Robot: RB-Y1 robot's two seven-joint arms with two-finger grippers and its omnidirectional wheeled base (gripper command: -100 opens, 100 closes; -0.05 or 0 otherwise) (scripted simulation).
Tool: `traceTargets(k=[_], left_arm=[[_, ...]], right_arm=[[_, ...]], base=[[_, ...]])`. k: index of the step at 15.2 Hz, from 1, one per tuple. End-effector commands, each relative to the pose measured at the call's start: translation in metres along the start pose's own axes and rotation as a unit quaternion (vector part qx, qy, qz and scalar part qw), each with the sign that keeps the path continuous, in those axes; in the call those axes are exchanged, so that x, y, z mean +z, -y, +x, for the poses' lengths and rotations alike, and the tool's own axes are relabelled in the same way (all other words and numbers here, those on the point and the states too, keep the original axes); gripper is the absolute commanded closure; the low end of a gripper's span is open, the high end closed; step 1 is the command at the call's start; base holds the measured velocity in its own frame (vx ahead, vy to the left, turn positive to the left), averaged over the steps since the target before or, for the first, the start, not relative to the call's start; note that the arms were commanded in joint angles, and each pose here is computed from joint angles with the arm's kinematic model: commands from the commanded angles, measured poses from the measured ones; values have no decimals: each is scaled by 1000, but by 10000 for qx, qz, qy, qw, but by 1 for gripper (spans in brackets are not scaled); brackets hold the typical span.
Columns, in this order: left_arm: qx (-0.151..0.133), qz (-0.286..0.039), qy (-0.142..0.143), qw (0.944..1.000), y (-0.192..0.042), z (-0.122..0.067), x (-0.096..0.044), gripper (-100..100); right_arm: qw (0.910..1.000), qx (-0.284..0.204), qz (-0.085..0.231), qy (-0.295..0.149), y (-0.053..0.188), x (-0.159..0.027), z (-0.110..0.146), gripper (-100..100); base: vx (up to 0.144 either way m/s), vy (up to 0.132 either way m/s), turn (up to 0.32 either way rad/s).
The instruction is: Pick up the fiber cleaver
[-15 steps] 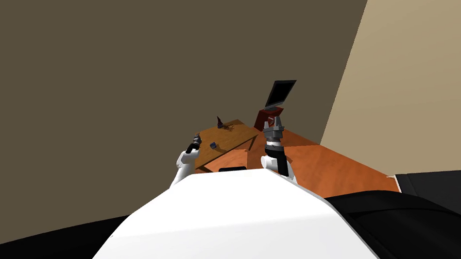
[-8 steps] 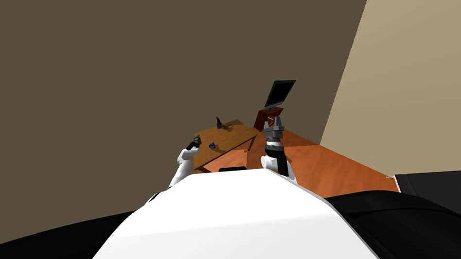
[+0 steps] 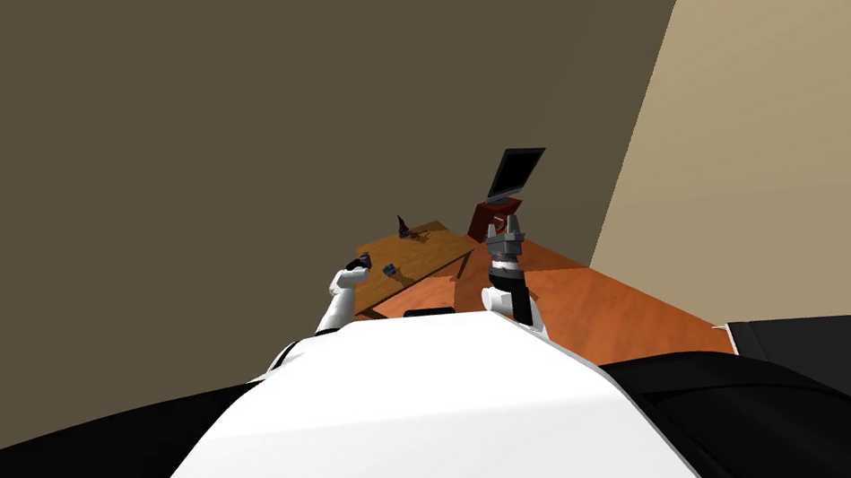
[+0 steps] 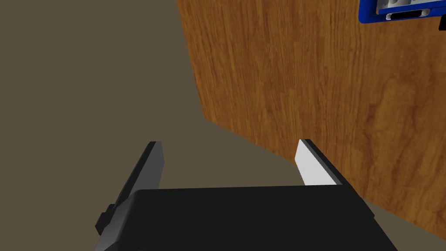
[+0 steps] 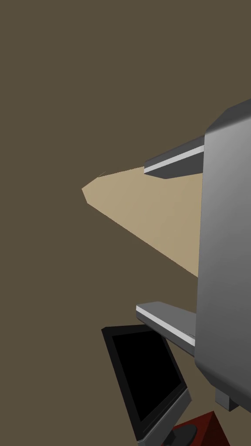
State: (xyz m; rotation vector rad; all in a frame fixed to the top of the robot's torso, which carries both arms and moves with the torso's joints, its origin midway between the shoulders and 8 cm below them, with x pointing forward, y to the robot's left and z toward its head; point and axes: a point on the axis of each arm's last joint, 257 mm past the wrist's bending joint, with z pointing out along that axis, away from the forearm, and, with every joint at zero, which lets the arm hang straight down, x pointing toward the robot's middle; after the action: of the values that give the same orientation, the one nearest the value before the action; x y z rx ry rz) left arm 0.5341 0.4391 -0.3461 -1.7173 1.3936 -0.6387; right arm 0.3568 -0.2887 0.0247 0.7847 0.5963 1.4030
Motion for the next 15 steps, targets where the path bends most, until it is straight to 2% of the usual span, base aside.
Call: traceTargets(k=[1,2,4,5,7,9,10,11,12,14,15], left_arm=[[-83,-266,43,9996,-4,-3,7,-100],[-85,-414,68,9991,-14,-5,8,-100],[-159,-615,94,9979,-15,-7,12,-100],[-162,-758,118,9969,-25,-8,12,-100],[-237,-970,141,9949,-27,-9,16,-100],[-240,-1161,170,9928,-39,-11,15,-100],[-316,-1314,179,9907,-38,-11,17,-100],[-318,-1462,203,9885,-48,-12,16,-100],[-318,-1487,206,9882,-49,-12,16,-100],[-396,-1790,233,9828,-58,-13,16,-100],[-396,-1802,234,9826,-58,-13,16,-100]], right_arm=[[10000,0,0,0,0,0,0,0],[10000,0,0,0,0,0,0,0],[10000,0,0,0,0,0,0,0],[10000,0,0,0,0,0,0,0],[10000,0,0,0,0,0,0,0],[10000,0,0,0,0,0,0,0],[10000,0,0,0,0,0,0,0],[10000,0,0,0,0,0,0,0],[10000,0,0,0,0,0,0,0],[10000,0,0,0,0,0,0,0],[10000,0,0,0,0,0,0,0]], base=[[19,-27,-3],[19,-32,-6],[13,-31,-3],[14,-35,-4],[15,-29,-3],[12,-31,-4],[11,-33,-4],[14,-34,-5],[10,-24,-1],[17,-29,-4],[11,-21,-1]])
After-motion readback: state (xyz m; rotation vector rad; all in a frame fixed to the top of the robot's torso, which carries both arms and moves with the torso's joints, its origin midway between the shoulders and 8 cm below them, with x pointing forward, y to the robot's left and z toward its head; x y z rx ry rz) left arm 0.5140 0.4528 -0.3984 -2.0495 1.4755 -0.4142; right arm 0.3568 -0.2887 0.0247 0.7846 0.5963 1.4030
